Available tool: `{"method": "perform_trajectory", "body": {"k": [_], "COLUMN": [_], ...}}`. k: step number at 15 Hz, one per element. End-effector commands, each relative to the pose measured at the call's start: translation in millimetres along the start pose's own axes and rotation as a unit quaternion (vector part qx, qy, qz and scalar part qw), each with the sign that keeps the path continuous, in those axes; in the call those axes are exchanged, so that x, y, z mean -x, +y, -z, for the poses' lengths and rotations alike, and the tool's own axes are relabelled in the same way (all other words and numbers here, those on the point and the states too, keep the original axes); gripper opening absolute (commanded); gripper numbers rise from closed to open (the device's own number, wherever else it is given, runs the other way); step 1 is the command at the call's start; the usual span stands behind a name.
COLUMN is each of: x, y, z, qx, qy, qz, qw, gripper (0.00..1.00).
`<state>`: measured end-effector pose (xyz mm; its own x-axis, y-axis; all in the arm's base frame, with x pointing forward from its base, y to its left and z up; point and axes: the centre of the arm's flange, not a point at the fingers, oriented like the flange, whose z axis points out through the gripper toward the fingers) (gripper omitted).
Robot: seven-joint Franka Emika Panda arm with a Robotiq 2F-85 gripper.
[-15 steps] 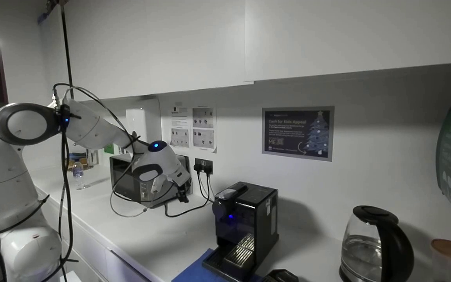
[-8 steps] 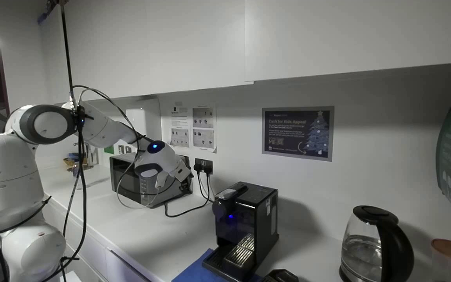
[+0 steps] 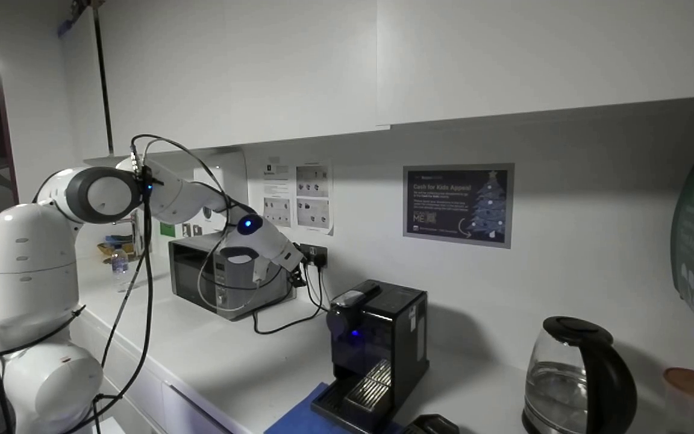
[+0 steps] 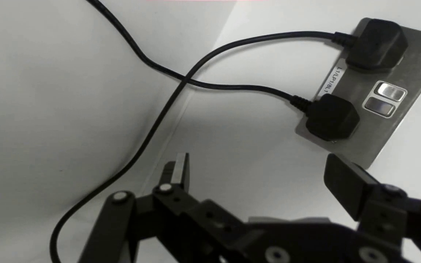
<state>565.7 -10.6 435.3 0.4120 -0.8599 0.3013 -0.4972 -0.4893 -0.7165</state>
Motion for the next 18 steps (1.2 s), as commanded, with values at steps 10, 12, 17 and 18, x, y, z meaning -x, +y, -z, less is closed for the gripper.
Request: {"method": "perform_trajectory", "body": {"k": [10,12,17,18], "x": [12,16,24,26], "y": [-32,-37,-43,-45], "z": [-51,-57,-70,-71], "qx": [-0.068,-0.073,-0.079,-0.080], "qy": [0.005,0.002,-0.004,-0.003], "qz": [-0.003,-0.003,0.000,0.003], "qw": [0.9977,0.9973,0.9968,0.9968], "gripper": [1.00,1.00,1.00,1.00]}}
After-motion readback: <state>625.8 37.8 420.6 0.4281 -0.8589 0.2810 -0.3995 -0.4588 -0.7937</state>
